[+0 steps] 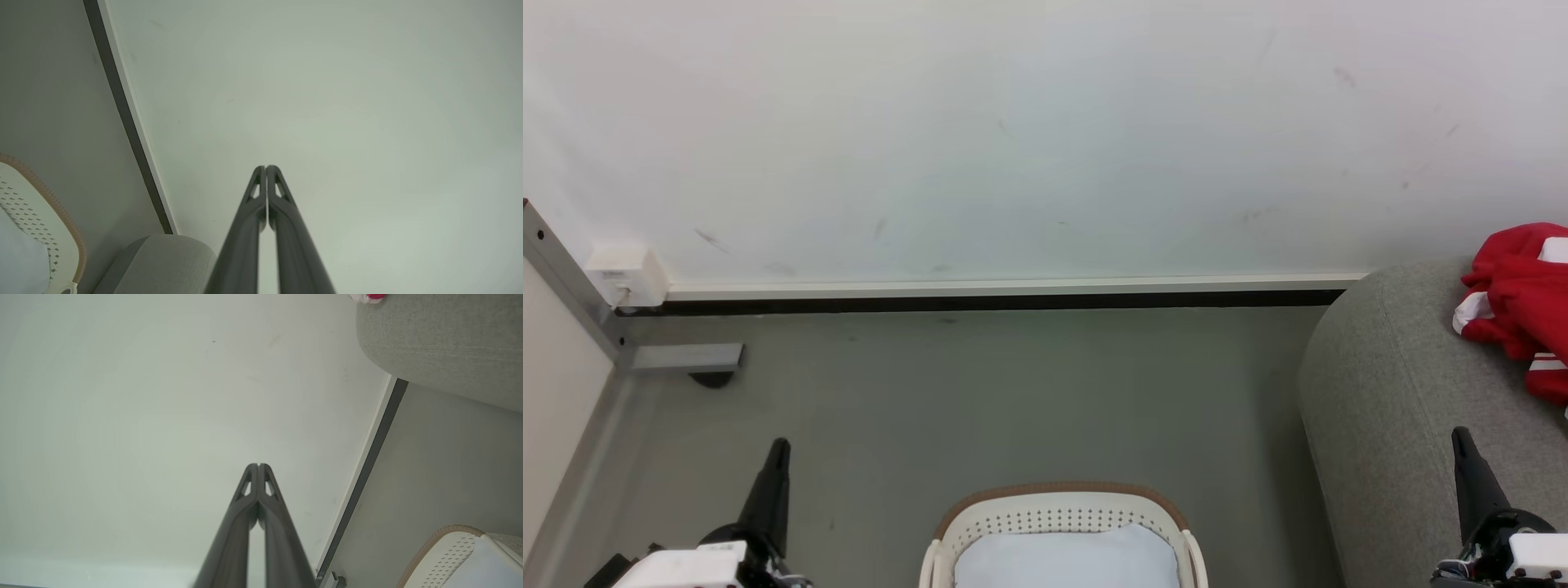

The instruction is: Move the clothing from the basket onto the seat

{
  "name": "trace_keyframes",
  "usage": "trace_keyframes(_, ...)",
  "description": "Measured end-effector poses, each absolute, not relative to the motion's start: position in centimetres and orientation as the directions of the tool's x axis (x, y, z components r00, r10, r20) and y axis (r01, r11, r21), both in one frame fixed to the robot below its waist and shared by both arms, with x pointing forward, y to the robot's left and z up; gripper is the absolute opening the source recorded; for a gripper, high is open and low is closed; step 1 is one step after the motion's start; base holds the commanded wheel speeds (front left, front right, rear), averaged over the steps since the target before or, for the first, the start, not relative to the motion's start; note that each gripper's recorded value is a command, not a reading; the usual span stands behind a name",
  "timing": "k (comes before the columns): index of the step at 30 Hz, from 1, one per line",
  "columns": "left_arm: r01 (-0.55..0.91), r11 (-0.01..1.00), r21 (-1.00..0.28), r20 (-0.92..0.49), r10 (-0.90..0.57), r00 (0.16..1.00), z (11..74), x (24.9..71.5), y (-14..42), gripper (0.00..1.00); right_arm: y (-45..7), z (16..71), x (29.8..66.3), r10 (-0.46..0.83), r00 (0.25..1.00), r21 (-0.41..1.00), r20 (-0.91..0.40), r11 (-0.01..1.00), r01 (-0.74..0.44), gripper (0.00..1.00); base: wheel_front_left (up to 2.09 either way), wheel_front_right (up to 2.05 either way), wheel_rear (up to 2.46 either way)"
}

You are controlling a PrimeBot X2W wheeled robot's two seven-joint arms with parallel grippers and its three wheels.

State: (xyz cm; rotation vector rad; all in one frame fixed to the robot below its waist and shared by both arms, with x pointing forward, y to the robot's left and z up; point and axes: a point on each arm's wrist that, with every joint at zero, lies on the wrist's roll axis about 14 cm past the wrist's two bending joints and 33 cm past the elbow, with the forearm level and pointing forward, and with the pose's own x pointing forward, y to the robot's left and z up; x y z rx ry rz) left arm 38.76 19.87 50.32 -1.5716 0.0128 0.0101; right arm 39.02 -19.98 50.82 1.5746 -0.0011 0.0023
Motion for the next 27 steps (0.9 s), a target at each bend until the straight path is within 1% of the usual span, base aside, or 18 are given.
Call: trace_keyframes(27, -0.014, -0.001, -1.000, -0.014, -0.002, 1.000, 50.32, 38.77, 19.87, 0.00, -19.99, 50.81, 39.02, 0.000, 1.000, 1.000, 0.002, -0.004, -0.002, 0.00, 0.00, 0.00, 0.00)
